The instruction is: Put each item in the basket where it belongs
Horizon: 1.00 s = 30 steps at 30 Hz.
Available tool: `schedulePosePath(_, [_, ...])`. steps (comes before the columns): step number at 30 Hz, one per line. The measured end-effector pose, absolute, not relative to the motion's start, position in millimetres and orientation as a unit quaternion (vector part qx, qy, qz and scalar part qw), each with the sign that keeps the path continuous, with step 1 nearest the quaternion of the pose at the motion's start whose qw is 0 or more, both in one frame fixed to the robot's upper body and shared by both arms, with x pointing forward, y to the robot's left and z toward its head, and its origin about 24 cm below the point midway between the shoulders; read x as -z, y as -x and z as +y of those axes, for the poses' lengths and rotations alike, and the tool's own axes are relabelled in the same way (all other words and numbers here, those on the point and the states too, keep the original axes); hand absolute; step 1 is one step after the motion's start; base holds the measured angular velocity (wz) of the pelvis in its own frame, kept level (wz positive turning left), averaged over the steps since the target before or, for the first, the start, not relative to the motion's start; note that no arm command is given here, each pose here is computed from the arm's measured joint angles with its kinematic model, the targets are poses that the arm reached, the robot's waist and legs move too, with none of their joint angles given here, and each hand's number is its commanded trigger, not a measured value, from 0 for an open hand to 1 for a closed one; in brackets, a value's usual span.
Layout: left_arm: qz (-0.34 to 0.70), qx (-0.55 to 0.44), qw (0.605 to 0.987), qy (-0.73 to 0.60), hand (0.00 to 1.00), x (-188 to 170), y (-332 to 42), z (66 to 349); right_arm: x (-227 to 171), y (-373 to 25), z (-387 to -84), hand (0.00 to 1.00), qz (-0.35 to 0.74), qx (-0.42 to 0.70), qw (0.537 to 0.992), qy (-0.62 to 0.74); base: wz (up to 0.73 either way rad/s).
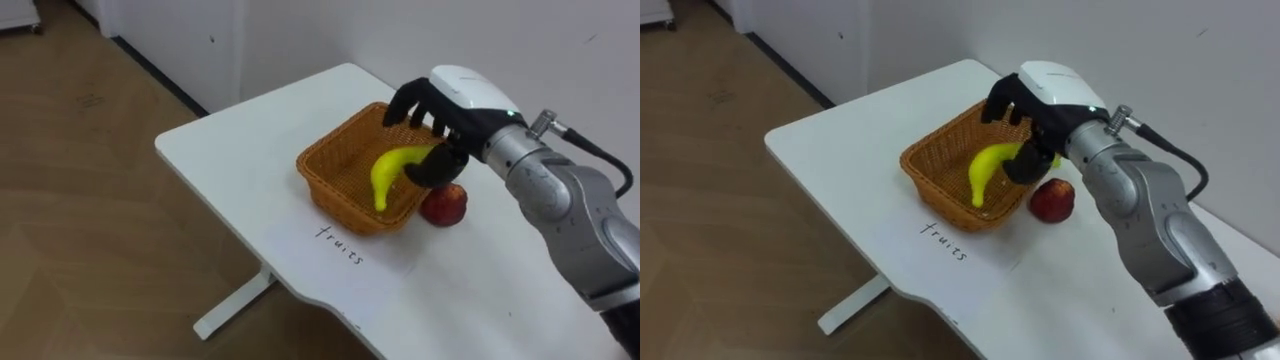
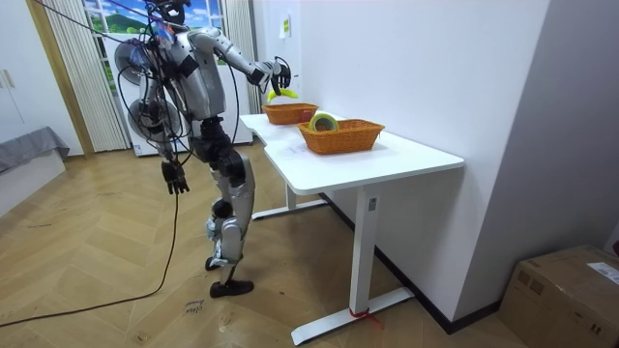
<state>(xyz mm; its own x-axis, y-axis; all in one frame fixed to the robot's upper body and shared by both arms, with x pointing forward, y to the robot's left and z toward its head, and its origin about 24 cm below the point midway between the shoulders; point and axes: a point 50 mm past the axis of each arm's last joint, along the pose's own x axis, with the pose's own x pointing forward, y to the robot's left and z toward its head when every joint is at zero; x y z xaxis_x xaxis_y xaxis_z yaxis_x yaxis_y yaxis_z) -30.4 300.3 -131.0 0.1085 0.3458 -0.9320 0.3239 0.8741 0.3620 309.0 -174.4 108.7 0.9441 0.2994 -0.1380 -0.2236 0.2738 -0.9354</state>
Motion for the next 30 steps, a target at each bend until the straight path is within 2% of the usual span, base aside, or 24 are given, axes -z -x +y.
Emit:
schedulePosePath(10, [0.659, -0.008, 0.707, -0.254, 0.0, 129.8, 25.6, 300.2, -94.3, -309.7, -177.0, 0.0, -0.003, -0.178, 0.792, 0.584, 0.03])
schedulePosePath(30, [0.653, -0.001, 0.709, -0.267, 0.0, 130.0, 22.8, 297.5, -95.3, -309.4, -176.8, 0.0, -0.008, -0.181, 0.792, 0.583, -0.01])
